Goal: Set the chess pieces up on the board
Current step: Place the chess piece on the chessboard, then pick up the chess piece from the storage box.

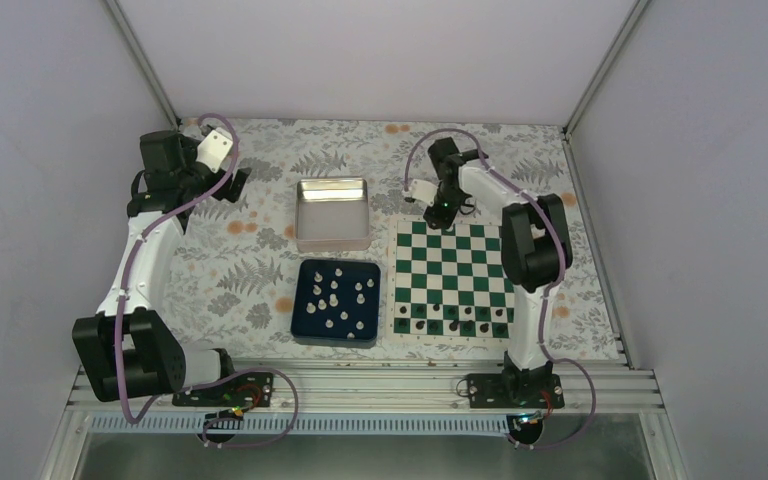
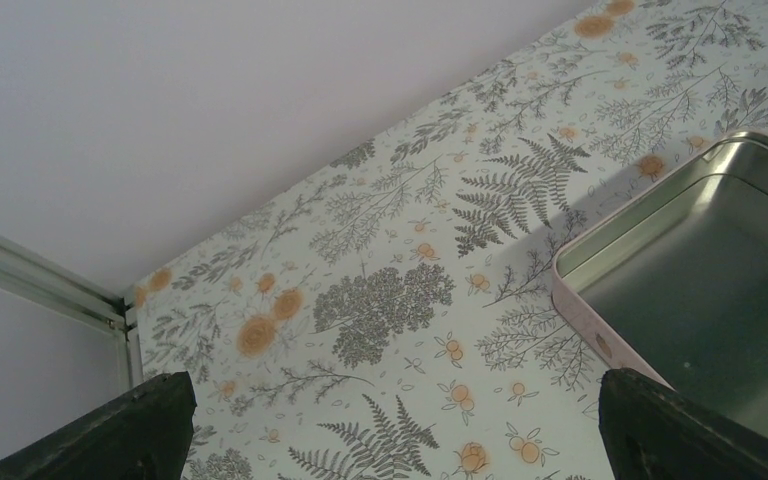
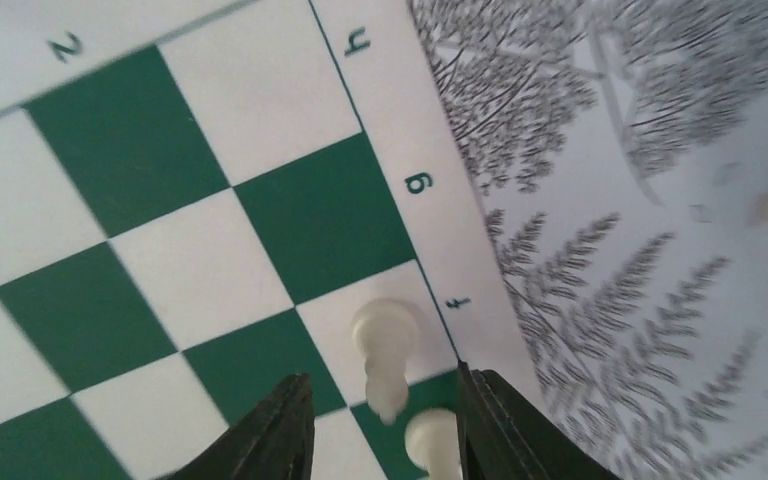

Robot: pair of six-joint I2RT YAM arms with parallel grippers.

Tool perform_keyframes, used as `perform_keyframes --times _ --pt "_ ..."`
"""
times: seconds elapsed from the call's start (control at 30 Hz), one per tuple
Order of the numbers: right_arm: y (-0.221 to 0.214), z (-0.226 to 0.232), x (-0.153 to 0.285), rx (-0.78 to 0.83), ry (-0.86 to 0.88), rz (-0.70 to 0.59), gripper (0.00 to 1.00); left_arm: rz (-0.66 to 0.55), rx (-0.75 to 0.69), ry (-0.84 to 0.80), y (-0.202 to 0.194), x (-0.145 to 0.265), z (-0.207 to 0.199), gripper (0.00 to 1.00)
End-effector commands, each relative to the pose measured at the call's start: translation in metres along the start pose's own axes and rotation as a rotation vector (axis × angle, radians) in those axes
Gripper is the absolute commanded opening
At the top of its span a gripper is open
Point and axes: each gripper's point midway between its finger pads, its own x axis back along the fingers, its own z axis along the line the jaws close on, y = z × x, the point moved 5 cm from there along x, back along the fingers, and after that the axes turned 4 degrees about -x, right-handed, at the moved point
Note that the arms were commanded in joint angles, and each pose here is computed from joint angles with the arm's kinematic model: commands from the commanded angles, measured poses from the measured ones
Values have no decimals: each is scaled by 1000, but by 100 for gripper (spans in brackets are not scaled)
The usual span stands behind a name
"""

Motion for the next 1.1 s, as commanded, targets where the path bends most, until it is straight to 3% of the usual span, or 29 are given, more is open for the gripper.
perform_keyframes --times 0.0,0.2,0.47,0.7,1.07 --pt "32 13 70 64 -89 -128 39 -26 -13 12 7 9 2 100" --pt "82 111 93 277 -60 -156 39 -45 -3 15 11 11 3 100" --pt "116 225 78 504 49 -161 40 -23 0 37 6 10 3 100" --pt "117 268 38 591 130 -99 38 -20 -5 49 4 12 3 100" --pt "119 300 18 647 209 -87 38 -16 -6 43 -1 9 1 100"
